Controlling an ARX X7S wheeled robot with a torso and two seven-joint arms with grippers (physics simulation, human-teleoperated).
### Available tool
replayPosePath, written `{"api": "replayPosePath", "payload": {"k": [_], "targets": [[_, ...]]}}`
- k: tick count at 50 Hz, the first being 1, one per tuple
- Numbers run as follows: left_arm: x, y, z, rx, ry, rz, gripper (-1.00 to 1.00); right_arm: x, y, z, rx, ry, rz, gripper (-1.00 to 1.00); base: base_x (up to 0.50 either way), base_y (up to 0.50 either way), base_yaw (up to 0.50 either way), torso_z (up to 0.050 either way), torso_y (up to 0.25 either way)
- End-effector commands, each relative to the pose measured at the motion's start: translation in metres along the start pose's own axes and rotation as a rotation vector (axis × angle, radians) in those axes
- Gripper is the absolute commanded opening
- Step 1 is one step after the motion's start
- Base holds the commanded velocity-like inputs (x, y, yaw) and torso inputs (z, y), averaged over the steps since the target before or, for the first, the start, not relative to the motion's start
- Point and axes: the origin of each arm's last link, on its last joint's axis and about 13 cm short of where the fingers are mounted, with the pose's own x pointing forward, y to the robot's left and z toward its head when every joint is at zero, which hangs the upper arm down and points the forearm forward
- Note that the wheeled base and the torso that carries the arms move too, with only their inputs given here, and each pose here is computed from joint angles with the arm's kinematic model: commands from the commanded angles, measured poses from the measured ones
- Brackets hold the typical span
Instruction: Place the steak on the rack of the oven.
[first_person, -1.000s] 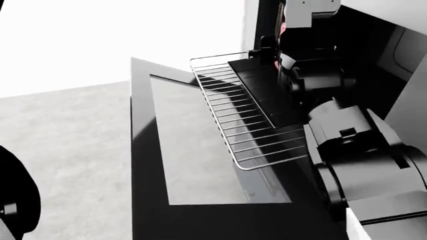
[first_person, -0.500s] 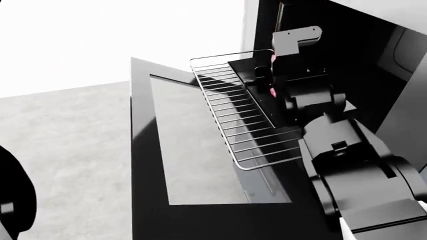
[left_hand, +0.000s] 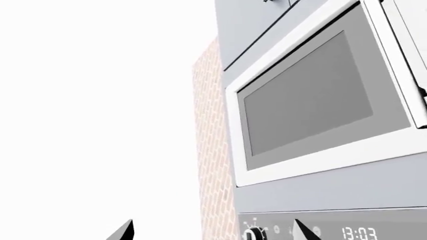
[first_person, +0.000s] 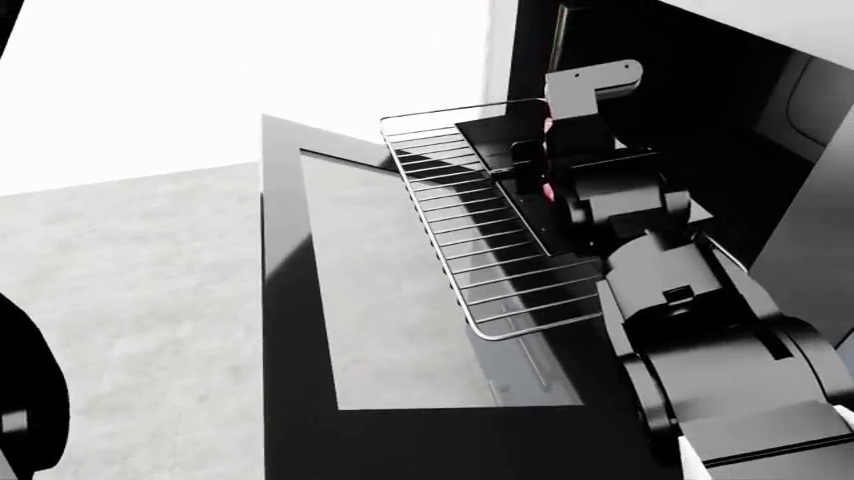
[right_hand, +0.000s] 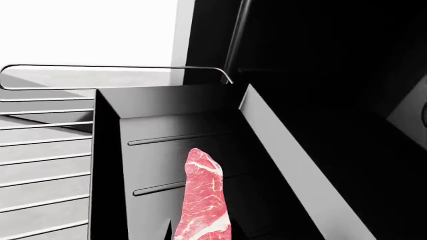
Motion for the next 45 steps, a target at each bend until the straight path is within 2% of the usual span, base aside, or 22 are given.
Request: {"api": "replayPosePath", "payload": {"k": [1, 21, 22, 39, 45], "targets": [[0.000, -0.001, 0.001, 0.003, 0.001, -0.006, 1.00, 0.000, -0.002, 0.003, -0.010, -0.010, -0.010, -1.00, 0.00, 0.00, 0.00, 0.010, 0.000], [0.001, 0.000, -0.004, 0.004, 0.002, -0.014, 1.00, 0.000, -0.002, 0.003, -0.010, -0.008, -0.004, -1.00, 0.00, 0.00, 0.00, 0.000, -0.108], [0.001, 0.000, -0.004, 0.003, 0.002, -0.014, 1.00, 0.000, -0.002, 0.003, -0.009, -0.009, -0.006, 1.00, 0.00, 0.00, 0.00, 0.000, -0.123], [0.000, 0.000, -0.003, -0.009, -0.004, -0.013, 1.00, -0.002, -0.002, 0.008, 0.013, -0.024, -0.014, 1.00, 0.00, 0.00, 0.00, 0.000, -0.007], [0.001, -0.001, -0.003, -0.012, -0.005, -0.015, 1.00, -0.004, -0.002, 0.021, 0.028, -0.070, 0.008, 1.00, 0.00, 0.00, 0.00, 0.000, 0.000]]}}
